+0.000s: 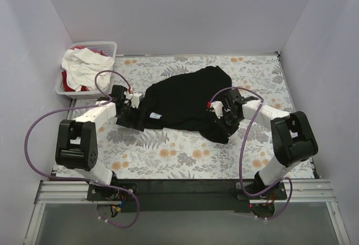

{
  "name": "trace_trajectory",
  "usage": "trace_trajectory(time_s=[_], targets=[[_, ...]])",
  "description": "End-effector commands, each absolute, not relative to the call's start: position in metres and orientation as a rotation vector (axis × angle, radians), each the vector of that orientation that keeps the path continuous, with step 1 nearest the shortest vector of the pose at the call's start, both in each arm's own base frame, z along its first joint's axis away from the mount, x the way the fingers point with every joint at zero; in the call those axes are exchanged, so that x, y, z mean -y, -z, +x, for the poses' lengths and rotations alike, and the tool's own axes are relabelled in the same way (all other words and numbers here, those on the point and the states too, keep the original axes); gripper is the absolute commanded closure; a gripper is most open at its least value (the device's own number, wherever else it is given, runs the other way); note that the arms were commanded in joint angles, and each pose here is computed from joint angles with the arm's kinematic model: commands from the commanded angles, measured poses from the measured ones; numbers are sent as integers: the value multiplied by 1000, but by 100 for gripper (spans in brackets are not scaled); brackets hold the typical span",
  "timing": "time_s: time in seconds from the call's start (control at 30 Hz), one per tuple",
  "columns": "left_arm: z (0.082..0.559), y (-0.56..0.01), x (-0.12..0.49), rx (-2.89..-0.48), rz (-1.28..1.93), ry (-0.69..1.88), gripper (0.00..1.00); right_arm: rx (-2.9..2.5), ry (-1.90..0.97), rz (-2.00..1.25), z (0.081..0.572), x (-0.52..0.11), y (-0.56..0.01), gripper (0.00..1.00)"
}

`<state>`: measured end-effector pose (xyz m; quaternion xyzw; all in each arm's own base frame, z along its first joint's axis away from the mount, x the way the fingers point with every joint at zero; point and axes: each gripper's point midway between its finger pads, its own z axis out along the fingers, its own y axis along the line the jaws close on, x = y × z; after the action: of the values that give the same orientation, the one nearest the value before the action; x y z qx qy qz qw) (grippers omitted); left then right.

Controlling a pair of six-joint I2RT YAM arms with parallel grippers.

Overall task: Fold and stack the t-shirts
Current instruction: Flatten the tshirt out

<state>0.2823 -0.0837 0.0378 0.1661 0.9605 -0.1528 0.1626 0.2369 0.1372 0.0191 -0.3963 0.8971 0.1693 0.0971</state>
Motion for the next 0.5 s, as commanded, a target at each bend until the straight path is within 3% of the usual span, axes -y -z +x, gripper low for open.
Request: trace_trajectory(time_s=[0.0,0.13,0.17,0.23,0.27,0.3,0.43,0.47], targets=[[303,-24,74,-2727,480,268,23,-2657,-549,-1307,210,-139,-9,96],[345,-23,79,-2705,445,250,46,-2520,-717,-1432,184,-155,-31,99],[353,-17,78,-2718,444,236,60,-2453,-730,-1499,178,-161,-40,99],[371,1,78,-2750,454,213,72,-2372,-763,-1553,172,-173,-51,99],[404,-14,79,-2685,450,182,89,-2323,-789,-1617,163,-184,-55,99],[416,4,78,-2714,439,172,96,-2273,-848,-1634,160,-198,-64,99],[511,-35,84,-2563,286,218,100,-2079,-1075,-1685,147,-262,-101,97],[526,-48,88,-2524,261,276,96,-2028,-1108,-1701,146,-277,-112,79]])
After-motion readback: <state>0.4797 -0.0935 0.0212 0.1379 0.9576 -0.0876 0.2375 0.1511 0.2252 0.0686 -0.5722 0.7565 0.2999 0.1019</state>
